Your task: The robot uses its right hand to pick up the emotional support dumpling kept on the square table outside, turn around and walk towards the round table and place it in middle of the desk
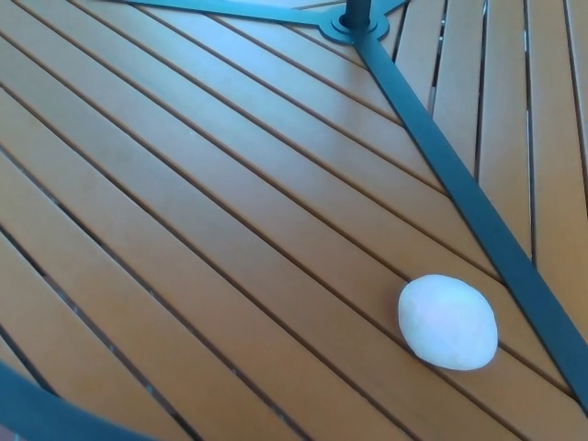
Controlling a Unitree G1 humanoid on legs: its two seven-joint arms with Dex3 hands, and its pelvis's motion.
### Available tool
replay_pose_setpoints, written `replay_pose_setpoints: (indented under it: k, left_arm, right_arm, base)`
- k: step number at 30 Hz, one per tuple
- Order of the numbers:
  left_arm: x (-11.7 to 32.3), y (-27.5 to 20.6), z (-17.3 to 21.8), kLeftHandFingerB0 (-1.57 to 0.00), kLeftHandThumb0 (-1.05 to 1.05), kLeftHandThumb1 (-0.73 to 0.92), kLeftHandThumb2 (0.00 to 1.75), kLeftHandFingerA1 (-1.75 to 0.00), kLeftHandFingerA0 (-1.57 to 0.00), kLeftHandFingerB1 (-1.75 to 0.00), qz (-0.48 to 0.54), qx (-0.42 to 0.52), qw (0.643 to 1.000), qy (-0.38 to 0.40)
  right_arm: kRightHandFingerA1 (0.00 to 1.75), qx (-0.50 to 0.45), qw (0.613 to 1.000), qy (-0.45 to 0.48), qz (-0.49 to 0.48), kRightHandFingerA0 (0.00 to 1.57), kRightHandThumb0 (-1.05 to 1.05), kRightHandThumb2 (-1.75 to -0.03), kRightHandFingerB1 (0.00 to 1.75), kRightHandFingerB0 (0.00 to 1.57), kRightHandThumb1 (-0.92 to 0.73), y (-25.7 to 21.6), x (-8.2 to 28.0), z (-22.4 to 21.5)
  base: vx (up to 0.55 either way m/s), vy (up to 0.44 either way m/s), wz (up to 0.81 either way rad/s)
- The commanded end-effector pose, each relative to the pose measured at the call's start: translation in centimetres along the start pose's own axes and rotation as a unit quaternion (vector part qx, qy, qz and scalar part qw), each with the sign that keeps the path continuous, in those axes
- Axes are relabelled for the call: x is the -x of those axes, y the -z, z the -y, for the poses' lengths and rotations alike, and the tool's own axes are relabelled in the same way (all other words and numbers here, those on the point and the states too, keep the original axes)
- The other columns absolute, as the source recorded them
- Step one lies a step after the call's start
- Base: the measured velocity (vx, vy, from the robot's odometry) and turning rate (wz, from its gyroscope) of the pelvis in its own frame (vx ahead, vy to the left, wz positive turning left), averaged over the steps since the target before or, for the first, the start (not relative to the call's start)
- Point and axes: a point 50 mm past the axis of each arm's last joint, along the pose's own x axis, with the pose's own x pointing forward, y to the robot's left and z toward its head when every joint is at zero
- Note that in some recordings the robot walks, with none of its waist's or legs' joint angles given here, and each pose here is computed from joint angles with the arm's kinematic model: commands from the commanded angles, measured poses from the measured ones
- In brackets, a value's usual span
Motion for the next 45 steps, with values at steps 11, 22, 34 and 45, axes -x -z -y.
replay_pose_setpoints:
  k: [11,22,34,45]
  left_arm:
    - [-0.2,-0.9,-1.3,-0.85,-0.22,0.61,0.58,-0.88,-0.84,-0.68,0.023,0.009,0.999,-0.020]
    - [-0.1,-0.4,-1.5,-0.82,-0.25,0.60,0.57,-0.85,-0.83,-0.67,0.013,-0.010,1.000,-0.024]
    - [0.0,0.1,-1.3,-0.80,-0.23,0.55,0.56,-0.80,-0.79,-0.64,-0.003,-0.046,0.999,-0.011]
    - [0.1,0.7,-1.1,-0.79,-0.32,0.57,0.56,-0.78,-0.73,-0.61,-0.016,-0.097,0.995,-0.002]
  right_arm:
    - [1.11,0.252,0.673,0.563,-0.408,0.29,-0.51,-0.63,0.74,0.39,-0.80,16.2,26.9,14.6]
    - [0.25,-0.048,0.396,0.548,-0.735,0.00,-0.74,-1.14,0.15,0.00,-0.92,19.0,41.2,5.6]
    - [0.51,-0.227,0.515,-0.038,-0.826,0.24,-0.52,-0.98,0.50,0.25,-0.59,16.5,44.7,-1.8]
    - [0.50,0.052,0.598,-0.419,-0.681,0.77,-0.54,-0.61,0.42,0.72,-0.65,18.5,39.0,-11.2]
  base:
    - [0.00,0.000,0.00]
    - [0.00,0.000,0.00]
    - [0.00,0.000,0.00]
    - [0.00,0.000,0.00]
